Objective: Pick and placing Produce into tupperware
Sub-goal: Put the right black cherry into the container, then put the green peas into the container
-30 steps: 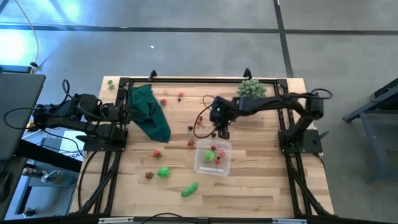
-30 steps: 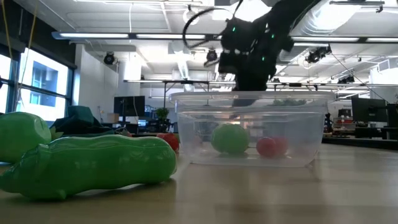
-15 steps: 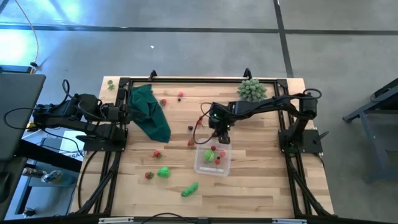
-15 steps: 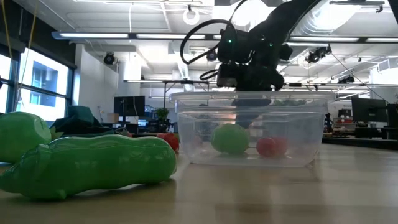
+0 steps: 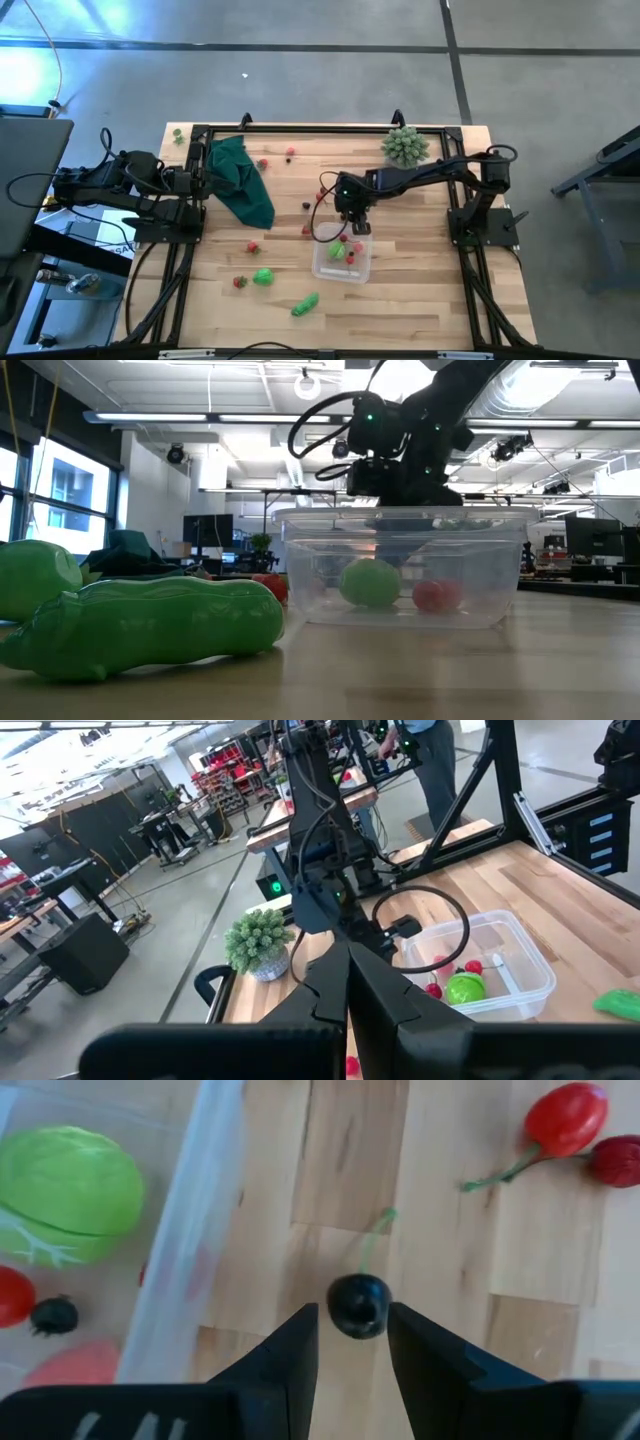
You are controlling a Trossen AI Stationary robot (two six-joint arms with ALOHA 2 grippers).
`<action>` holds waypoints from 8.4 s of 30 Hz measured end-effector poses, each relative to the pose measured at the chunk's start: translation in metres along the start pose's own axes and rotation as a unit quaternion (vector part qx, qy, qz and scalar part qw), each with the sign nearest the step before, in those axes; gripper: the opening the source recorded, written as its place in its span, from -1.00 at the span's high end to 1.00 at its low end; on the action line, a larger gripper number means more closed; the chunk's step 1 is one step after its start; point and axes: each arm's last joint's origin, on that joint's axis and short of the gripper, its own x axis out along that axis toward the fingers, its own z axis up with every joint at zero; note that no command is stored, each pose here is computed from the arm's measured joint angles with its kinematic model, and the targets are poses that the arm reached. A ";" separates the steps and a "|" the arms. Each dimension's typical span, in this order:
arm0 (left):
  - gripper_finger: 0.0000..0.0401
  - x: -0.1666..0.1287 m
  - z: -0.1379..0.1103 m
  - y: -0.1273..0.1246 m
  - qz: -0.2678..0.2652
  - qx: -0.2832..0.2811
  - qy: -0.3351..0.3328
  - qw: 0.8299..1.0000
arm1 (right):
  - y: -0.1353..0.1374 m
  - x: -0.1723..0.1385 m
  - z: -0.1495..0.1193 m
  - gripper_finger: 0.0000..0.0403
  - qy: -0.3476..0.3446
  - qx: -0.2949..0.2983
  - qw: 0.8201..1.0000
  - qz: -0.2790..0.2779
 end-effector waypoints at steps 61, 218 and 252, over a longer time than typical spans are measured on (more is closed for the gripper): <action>1.00 0.000 0.000 0.000 0.000 0.000 0.000 1.000 | -0.001 0.017 -0.006 0.01 -0.026 -0.131 0.991 -0.003; 1.00 0.000 0.000 0.000 0.000 0.000 0.000 1.000 | 0.022 -0.038 0.027 0.28 0.077 0.047 0.996 -0.026; 1.00 0.000 0.000 0.000 0.000 0.000 0.000 1.000 | 0.046 -0.226 -0.064 0.55 -0.227 0.140 0.956 -0.123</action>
